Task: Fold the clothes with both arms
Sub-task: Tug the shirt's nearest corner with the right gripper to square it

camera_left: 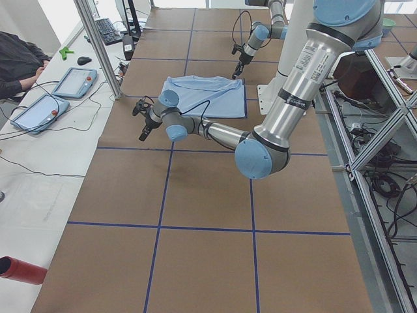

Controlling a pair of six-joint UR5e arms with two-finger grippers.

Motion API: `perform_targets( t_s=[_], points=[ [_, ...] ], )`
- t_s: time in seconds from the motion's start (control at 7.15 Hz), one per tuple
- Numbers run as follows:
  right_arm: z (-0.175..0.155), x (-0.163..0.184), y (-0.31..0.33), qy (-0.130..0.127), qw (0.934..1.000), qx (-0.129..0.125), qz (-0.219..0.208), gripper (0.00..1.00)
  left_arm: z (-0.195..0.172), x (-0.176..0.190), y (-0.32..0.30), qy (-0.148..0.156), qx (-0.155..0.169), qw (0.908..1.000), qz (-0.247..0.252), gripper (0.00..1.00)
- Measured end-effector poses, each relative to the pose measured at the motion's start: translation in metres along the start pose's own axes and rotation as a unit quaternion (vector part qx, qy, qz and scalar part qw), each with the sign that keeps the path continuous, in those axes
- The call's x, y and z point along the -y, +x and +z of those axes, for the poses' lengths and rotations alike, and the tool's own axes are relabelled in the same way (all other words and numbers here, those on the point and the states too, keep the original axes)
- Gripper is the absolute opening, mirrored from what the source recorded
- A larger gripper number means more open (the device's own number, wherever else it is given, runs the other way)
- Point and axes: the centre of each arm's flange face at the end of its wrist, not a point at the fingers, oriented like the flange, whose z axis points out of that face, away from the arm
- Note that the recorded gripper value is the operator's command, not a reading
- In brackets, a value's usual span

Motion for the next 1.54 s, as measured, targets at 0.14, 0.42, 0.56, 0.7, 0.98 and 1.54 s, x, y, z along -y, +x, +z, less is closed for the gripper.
perform_targets(
  t_s=[0.14, 0.42, 0.56, 0.7, 0.98, 1.54],
  points=[
    [-0.006, 0.009, -0.008, -0.012, 0.9996, 0.009, -0.026, 1.00, 0.000, 0.000, 0.000, 0.000, 0.000, 1.0000, 0.000, 1.00],
    [-0.006, 0.005, -0.030, -0.025, 0.9963, 0.023, -0.079, 0.85, 0.000, 0.000, 0.000, 0.000, 0.000, 1.0000, 0.000, 1.00],
    [-0.003, -0.004, -0.036, -0.024, 0.9938, 0.024, -0.106, 0.76, 0.000, 0.000, 0.000, 0.000, 0.000, 1.0000, -0.001, 1.00],
    [0.000, -0.012, -0.038, -0.017, 0.9896, 0.022, -0.141, 0.71, 0.000, 0.000, 0.000, 0.000, 0.000, 1.0000, -0.001, 1.00],
    [0.004, -0.020, -0.038, -0.006, 0.9786, 0.018, -0.205, 0.57, 0.000, 0.000, 0.000, 0.000, 0.000, 1.0000, -0.002, 1.00],
    [0.006, -0.029, -0.036, 0.009, 0.9528, 0.012, -0.303, 0.41, 0.000, 0.000, 0.000, 0.000, 0.000, 1.0000, -0.003, 1.00]
  ],
)
